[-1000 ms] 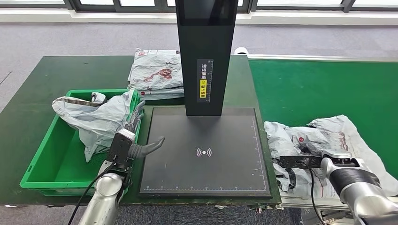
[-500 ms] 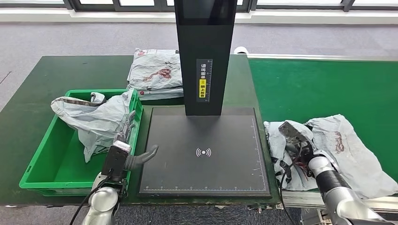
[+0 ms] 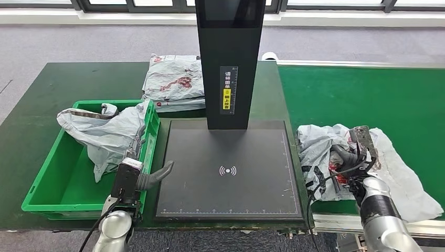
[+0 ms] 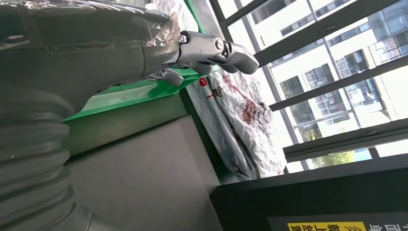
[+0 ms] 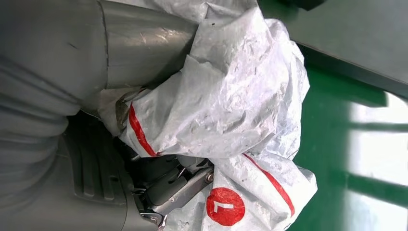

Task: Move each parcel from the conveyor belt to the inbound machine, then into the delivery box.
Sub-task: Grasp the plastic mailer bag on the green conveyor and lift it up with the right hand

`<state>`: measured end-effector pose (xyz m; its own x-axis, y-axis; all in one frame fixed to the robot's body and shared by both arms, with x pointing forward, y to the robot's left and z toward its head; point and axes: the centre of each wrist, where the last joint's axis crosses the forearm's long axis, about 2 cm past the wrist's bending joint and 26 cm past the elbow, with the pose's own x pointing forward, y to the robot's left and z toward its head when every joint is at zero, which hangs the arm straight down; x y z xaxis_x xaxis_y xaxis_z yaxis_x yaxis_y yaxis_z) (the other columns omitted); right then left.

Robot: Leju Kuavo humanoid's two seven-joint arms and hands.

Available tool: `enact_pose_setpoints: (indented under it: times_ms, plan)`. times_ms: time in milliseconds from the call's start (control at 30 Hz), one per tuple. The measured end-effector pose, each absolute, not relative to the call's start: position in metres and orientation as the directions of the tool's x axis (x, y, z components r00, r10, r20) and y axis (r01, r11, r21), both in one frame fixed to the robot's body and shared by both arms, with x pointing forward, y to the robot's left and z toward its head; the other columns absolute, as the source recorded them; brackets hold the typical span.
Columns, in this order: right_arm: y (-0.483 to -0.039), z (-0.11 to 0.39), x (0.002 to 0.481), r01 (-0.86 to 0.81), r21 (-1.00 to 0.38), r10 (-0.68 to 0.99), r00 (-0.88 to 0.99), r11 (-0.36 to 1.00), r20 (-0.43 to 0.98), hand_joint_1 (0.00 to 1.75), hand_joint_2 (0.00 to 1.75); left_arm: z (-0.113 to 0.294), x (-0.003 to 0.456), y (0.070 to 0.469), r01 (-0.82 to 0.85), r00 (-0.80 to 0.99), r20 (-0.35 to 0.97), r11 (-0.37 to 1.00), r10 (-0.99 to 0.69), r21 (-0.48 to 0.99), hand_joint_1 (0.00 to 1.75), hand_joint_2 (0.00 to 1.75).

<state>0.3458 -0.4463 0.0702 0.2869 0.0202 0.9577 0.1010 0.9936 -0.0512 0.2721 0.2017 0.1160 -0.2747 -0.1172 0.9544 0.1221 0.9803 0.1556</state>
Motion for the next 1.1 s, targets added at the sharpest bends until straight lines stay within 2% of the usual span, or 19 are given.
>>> enact_pose_setpoints:
  times_ms: [267,433,767,1100]
  plan:
    - [-0.452,0.086,0.349,0.169,0.067,-0.092,0.148,0.983,0.985,1.75,1.75,0.115,0.272,0.204,0.096,-0.272,0.954,0.983,-0.126,0.157,0.0,1.75]
    - [-0.457,0.11,0.351,0.179,0.104,-0.107,0.007,0.978,0.994,1.75,1.75,0.113,0.269,0.205,0.078,-0.267,0.954,0.984,-0.135,0.162,0.0,1.75]
    - [-0.445,0.159,0.359,0.121,0.046,-0.024,-0.173,0.992,0.985,1.75,1.75,0.112,0.262,0.206,0.068,-0.264,0.955,0.985,-0.134,0.157,0.0,1.75]
    - [-0.382,0.179,0.38,-0.033,-0.077,0.07,-0.19,0.996,0.979,1.75,1.75,0.112,0.263,0.201,0.089,-0.272,0.956,0.987,-0.108,0.137,0.0,1.75]
